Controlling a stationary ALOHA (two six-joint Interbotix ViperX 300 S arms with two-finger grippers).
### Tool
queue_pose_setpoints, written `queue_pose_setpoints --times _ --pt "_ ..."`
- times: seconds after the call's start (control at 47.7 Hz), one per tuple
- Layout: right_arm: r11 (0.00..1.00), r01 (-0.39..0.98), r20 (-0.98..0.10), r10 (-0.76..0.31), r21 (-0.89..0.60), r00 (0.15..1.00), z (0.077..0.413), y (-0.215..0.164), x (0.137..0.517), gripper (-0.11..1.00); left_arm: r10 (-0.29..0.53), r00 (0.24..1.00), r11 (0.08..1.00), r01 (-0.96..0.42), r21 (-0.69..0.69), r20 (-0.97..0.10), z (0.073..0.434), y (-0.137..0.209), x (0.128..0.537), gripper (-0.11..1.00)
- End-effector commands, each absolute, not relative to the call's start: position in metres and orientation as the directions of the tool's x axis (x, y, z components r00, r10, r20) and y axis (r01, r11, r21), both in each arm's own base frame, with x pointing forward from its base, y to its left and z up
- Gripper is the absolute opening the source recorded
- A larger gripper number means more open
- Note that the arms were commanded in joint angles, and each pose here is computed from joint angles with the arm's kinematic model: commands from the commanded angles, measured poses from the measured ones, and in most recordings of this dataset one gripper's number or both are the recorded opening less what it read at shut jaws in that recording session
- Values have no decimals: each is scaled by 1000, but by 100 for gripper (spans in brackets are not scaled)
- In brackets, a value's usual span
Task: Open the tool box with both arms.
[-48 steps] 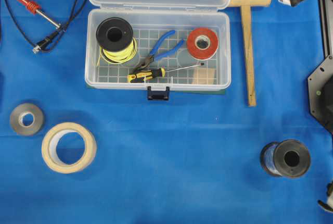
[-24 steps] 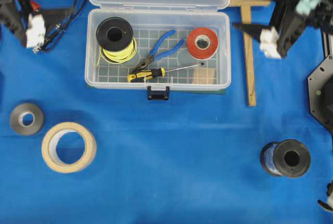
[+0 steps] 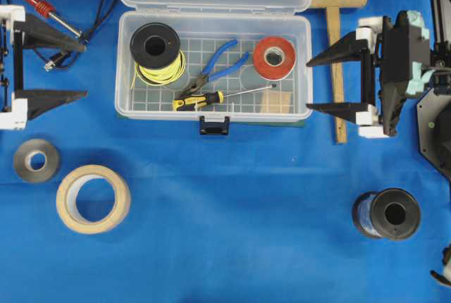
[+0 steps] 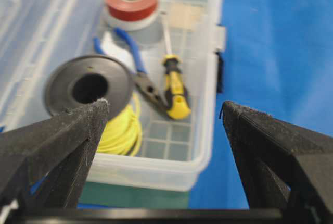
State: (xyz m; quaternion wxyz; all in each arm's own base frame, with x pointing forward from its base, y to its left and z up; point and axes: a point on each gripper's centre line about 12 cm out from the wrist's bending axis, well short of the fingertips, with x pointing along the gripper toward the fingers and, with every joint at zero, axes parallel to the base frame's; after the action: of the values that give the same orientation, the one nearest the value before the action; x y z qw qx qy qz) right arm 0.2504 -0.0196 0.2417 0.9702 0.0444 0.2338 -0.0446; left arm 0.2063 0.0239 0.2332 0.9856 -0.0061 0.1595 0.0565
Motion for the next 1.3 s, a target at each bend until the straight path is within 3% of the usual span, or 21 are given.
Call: queue_pose_setpoints --times 0.0,0.335,0.566,0.817,1.279 --pt "992 104 -451 -62 69 890 247 -19 249 80 101 949 995 -104 7 -298 239 22 206 88" --pt "992 96 -385 -59 79 921 256 -14 201 80 99 957 995 -101 5 -274 234 18 174 88" --pt "986 107 -352 -55 128 934 240 -12 174 79 98 963 994 -106 -16 -250 221 16 157 88" --pt "975 135 -392 -56 179 918 217 -11 168 79 97 962 994 -109 -32 -256 214 16 153 88" --pt "975 138 -405 -56 176 913 211 -11 167 79 98 955 992 -117 -52 -278 208 16 154 88"
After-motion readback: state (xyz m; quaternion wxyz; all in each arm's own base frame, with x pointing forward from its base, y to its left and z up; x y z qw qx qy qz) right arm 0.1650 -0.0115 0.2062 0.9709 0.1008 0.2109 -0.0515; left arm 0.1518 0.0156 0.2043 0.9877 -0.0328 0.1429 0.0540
